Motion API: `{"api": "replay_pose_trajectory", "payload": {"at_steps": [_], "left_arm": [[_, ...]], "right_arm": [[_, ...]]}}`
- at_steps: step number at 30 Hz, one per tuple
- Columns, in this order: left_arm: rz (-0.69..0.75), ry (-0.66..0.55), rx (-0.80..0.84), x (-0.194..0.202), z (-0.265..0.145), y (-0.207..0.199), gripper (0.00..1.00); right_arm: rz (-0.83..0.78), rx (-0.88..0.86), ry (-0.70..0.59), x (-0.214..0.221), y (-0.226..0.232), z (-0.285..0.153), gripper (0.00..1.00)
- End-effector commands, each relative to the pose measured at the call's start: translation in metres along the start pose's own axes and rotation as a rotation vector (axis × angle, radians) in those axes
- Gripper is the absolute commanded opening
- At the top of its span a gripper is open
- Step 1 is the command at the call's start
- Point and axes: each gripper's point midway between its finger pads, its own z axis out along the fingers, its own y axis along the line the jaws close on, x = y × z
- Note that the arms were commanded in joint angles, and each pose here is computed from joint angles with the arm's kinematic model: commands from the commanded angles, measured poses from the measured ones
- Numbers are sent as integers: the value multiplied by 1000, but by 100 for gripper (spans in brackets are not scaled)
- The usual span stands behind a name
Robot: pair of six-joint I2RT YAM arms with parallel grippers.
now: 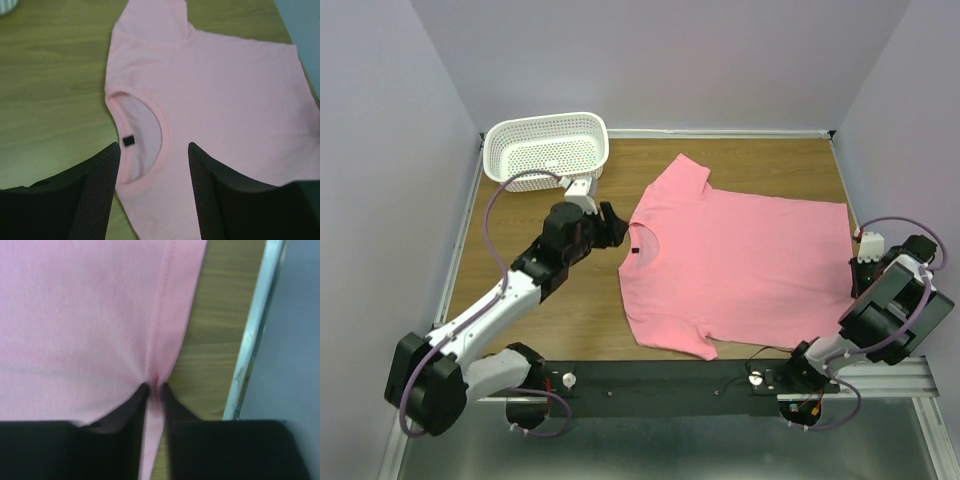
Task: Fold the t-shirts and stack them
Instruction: Flatten the tshirt out
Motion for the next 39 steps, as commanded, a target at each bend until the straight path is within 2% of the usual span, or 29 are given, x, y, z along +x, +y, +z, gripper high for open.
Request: {"api": "replay_pose_trajectory", "payload": {"at_steps": [1, 2, 4, 5, 7, 8, 9, 11, 12, 13, 14, 15, 16, 17, 18, 19, 21, 27, 39], "left_arm": [[168, -117, 113, -58, 27, -27, 65], [183, -114, 127, -70, 44, -31, 65], [209, -119, 149, -84, 64, -38, 65], [228, -109, 170, -93, 86, -43, 65], [242, -97, 199, -100, 110, -50, 65], [243, -30, 216, -81, 137, -46, 66], [252, -70, 247, -106, 149, -60, 66], [251, -18, 258, -102, 176, -62, 65], [251, 19, 265, -100, 203, -63, 65], [240, 89, 249, -73, 233, -49, 65], [244, 73, 253, -94, 242, -58, 64], [243, 85, 248, -91, 254, -56, 64], [232, 141, 233, -66, 277, -42, 63], [227, 148, 234, -66, 285, -41, 62], [231, 108, 250, -85, 291, -51, 61], [195, 151, 229, -66, 307, -37, 61], [160, 131, 243, -74, 316, -39, 61], [21, 170, 170, -49, 339, -2, 61], [107, 336, -110, 1, 320, 63, 61]], "right_arm": [[-28, -65, 136, 39, 9, 5, 38], [-27, -77, 117, 31, 6, 2, 57], [-17, -135, 52, 13, 11, -1, 66], [-11, -167, 35, 2, 11, -7, 70], [-9, -231, -31, -19, 16, -12, 70], [-9, -255, -46, -26, 18, -15, 70], [-10, -276, -61, -36, 19, -19, 70], [-34, -339, -107, -55, 34, -22, 70], [-34, -364, -116, -61, 40, -23, 70], [-47, -410, -137, -71, 55, -22, 70], [-52, -438, -143, -76, 64, -21, 70], [-72, -484, -168, -87, 79, -21, 70], [-72, -512, -182, -93, 87, -21, 70], [-67, -539, -192, -98, 94, -21, 70], [-53, -566, -205, -105, 101, -23, 70], [-52, -612, -239, -117, 111, -25, 70], [-28, -655, -259, -129, 119, -27, 70], [-24, -743, -277, -156, 144, -29, 70], [-7, -756, -271, -161, 156, -27, 70]]}}
